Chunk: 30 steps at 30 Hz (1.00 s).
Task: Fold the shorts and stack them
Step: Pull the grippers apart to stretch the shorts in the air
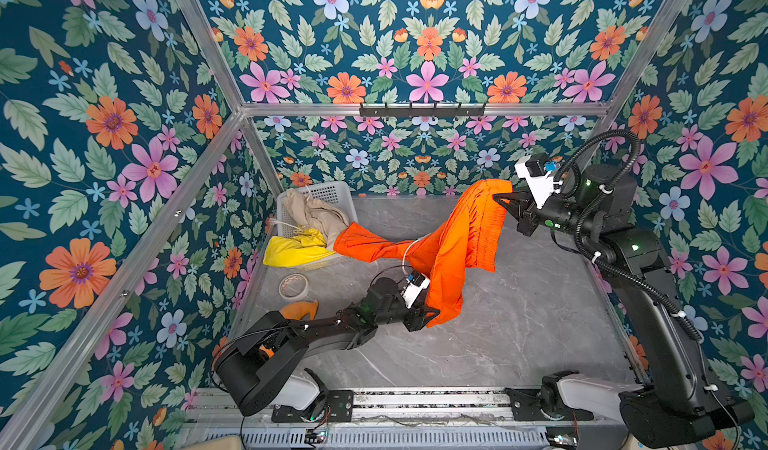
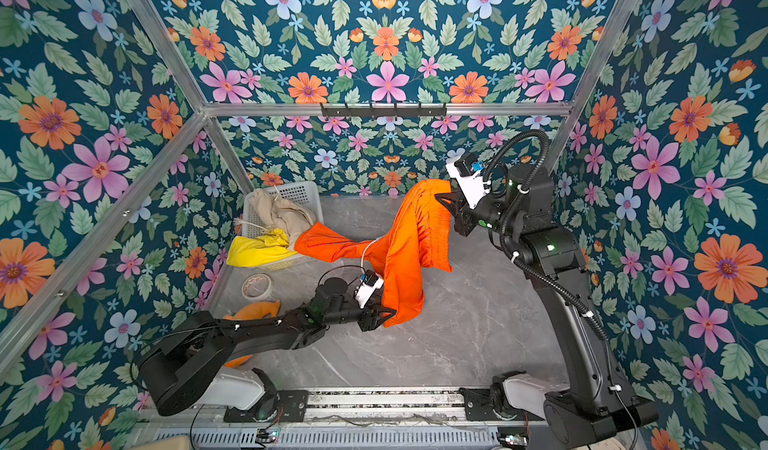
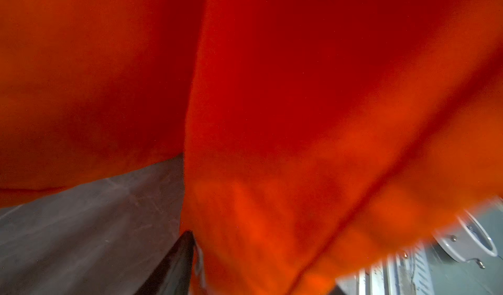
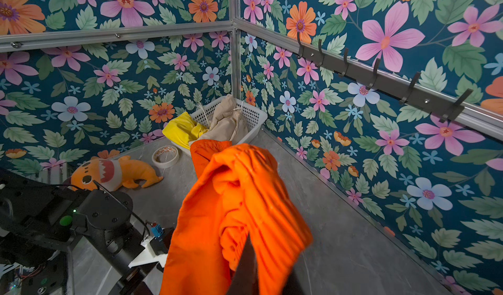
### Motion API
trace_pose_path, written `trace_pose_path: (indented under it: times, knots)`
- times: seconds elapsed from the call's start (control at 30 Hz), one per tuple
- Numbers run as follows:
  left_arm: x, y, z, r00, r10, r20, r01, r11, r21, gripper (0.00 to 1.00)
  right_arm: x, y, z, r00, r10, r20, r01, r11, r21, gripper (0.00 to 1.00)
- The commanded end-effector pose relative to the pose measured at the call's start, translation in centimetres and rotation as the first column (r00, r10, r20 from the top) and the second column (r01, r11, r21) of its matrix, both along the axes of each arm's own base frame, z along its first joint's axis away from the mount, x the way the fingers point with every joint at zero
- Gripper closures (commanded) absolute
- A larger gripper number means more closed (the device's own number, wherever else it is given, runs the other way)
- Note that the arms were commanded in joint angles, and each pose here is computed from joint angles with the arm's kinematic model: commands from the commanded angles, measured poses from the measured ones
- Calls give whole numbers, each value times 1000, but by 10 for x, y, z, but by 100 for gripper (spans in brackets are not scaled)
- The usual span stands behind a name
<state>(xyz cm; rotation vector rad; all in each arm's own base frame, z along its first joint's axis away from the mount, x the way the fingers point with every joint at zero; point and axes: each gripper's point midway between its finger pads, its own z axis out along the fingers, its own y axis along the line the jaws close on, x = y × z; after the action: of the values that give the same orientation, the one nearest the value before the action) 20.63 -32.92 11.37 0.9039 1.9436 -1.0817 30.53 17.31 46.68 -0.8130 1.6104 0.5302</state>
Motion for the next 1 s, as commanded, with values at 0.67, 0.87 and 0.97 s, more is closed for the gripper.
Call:
trace_pose_path:
  times: [0.67, 0.87, 0.97]
  knots:
    - [92, 129, 260, 780, 139, 610, -535, 655, 534, 96, -40, -96, 48, 956, -272, 111, 257, 957, 131, 100]
    - [104, 158, 318, 698, 207, 686, -653, 577, 490, 95, -68, -87, 44, 968, -231, 99, 222, 971, 91, 100]
    - [94, 178, 335, 656, 257, 709, -703, 550, 451, 95, -86, -94, 43, 951, -285, 122, 279, 958, 60, 100]
